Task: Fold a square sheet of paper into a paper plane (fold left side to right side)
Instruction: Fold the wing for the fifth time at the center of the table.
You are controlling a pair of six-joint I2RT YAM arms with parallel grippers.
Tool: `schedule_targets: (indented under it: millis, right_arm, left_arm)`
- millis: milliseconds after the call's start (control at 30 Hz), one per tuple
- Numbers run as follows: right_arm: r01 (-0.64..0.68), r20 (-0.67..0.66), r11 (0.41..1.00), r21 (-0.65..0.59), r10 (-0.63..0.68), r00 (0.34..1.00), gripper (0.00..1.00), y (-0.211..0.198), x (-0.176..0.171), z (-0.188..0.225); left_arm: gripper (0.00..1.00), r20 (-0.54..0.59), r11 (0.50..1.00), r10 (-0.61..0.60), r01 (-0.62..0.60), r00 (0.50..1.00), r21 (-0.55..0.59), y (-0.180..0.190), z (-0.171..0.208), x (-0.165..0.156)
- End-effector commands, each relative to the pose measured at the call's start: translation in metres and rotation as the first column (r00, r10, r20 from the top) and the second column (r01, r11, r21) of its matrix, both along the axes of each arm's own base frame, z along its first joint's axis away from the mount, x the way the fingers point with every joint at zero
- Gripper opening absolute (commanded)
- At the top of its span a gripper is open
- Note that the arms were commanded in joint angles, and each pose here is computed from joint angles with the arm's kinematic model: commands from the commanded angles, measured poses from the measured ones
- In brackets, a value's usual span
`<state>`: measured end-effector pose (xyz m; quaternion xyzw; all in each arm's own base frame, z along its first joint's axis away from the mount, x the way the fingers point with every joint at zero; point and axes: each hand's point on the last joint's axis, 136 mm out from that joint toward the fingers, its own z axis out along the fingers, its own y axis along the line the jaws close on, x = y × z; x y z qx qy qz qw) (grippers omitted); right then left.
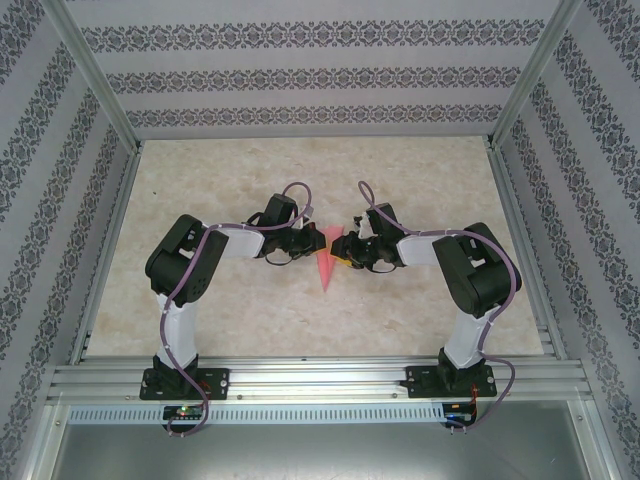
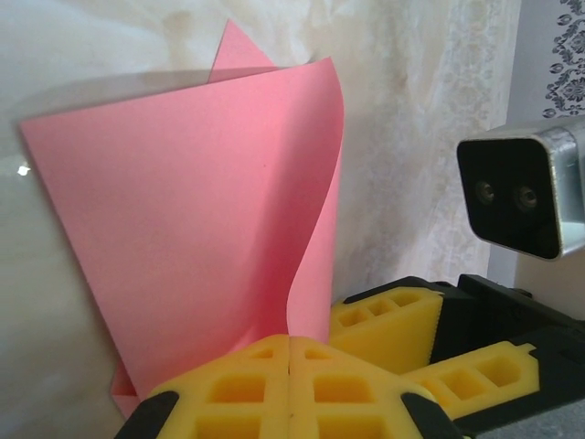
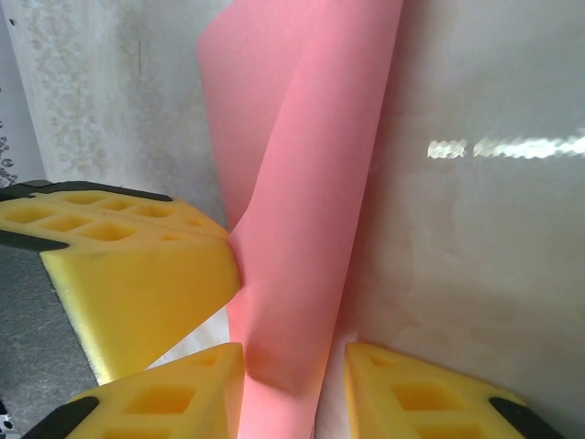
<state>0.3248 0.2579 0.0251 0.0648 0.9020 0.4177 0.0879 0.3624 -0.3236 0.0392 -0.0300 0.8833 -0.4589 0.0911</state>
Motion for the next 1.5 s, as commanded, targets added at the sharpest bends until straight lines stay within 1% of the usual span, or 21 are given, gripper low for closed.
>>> schedule_targets:
  millis: [0, 733, 1033, 1233, 1467]
  right_arm:
    - [-0.015, -0.028, 0.998, -0.055, 0.014, 1.000, 0.36, 0.000, -0.007, -0.024]
    - [-0.026, -0.031, 0.998, -0.061, 0.025, 0.999, 0.37, 0.000, -0.010, -0.024]
    - [-0.027, -0.031, 0.998, -0.061, 0.025, 0.999, 0.37, 0.000, -0.010, -0.024]
    - [-0.031, -0.032, 0.998, -0.062, 0.029, 0.999, 0.37, 0.001, -0.010, -0.025]
    - [-0.035, -0.036, 0.997, -0.064, 0.033, 0.999, 0.37, 0.001, -0.010, -0.026]
  left_arm:
    - [0.00, 0.046, 1.000, -0.005, 0.004, 0.999, 0.027, 0.003, 0.008, 0.005]
    - [0.00, 0.063, 0.997, 0.029, -0.033, 0.998, 0.063, 0.027, 0.009, 0.006]
    - [0.00, 0.048, 0.997, 0.030, -0.033, 0.998, 0.073, 0.030, 0.000, 0.001]
    - [0.00, 0.048, 0.996, 0.038, -0.041, 0.998, 0.081, 0.031, -0.003, 0.004]
    - [0.00, 0.060, 0.998, 0.025, -0.029, 0.998, 0.063, 0.026, -0.002, 0.011]
